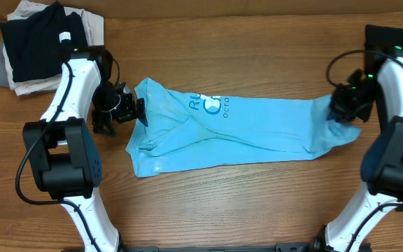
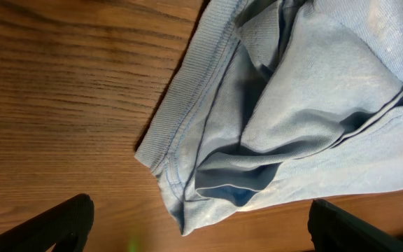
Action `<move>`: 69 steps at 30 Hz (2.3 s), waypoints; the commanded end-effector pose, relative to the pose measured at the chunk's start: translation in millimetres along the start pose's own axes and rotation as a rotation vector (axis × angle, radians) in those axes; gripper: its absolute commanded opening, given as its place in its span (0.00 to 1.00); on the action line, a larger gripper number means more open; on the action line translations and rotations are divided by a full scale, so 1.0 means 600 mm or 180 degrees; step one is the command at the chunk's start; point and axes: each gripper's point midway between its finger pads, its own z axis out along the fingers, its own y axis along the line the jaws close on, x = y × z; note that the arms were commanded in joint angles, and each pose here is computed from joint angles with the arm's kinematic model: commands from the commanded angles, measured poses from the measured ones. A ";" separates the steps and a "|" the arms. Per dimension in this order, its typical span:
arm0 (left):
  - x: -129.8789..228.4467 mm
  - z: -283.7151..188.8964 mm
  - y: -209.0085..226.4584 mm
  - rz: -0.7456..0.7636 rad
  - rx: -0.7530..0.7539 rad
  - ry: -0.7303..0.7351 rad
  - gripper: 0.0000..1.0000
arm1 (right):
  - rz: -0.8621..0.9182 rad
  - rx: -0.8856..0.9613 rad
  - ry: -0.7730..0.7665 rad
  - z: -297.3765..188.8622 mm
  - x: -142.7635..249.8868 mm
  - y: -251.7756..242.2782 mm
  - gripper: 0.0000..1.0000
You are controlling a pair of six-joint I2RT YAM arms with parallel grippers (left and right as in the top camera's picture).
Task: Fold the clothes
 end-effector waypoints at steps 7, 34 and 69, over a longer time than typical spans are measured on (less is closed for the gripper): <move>0.001 -0.019 -0.012 0.0044 0.0039 -0.0109 1.00 | -0.0570 0.0042 -0.0078 0.012 0.045 0.125 0.04; -0.002 -0.019 -0.013 0.0048 0.0042 -0.0126 1.00 | -0.1354 -0.0106 0.0081 0.114 0.161 0.290 0.04; -0.004 -0.019 -0.014 0.0056 0.0044 -0.0145 1.00 | -0.1504 -0.0193 0.0027 0.133 0.156 0.303 0.51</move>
